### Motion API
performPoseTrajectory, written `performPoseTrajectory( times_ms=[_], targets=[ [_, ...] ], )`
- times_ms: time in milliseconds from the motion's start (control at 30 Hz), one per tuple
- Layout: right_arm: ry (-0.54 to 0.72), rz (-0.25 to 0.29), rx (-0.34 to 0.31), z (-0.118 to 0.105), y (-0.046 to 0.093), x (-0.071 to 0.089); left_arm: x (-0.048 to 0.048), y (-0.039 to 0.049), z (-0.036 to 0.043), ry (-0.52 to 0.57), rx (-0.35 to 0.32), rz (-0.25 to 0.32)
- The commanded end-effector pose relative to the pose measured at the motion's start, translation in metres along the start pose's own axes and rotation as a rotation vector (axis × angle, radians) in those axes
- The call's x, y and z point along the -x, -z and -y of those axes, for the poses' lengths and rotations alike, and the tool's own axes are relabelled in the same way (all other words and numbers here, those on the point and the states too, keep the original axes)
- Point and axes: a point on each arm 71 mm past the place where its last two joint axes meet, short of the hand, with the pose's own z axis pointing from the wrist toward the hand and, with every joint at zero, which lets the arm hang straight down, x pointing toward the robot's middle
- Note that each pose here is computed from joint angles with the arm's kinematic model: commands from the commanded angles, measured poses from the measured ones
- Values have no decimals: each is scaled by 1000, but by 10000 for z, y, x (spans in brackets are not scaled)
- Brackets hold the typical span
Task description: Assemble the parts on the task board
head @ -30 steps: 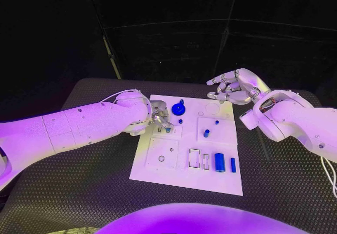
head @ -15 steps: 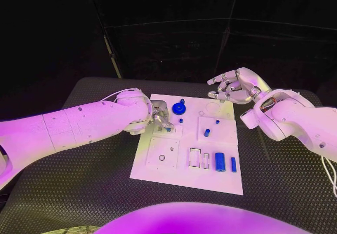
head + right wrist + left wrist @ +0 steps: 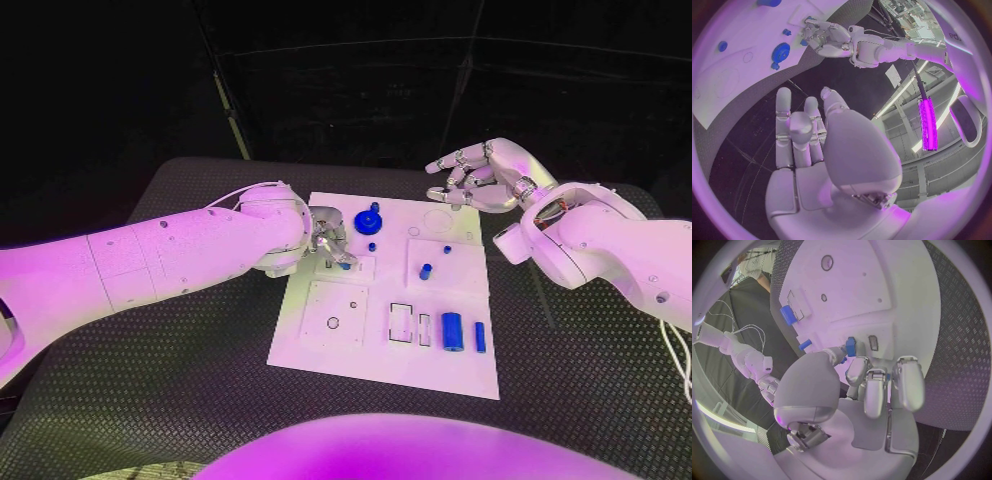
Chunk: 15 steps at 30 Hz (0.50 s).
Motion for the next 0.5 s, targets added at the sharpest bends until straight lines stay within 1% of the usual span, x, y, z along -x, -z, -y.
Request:
performPoseTrajectory(
  times_ms=[33,500],
  targets=[
    [-3,-6,9,-21,-7,-6,-53,-8,-38,-23,20,-29],
    [-3,-6,9,-20,-8,-5,-64,-12,-32,-30,20,-41]
  ],
)
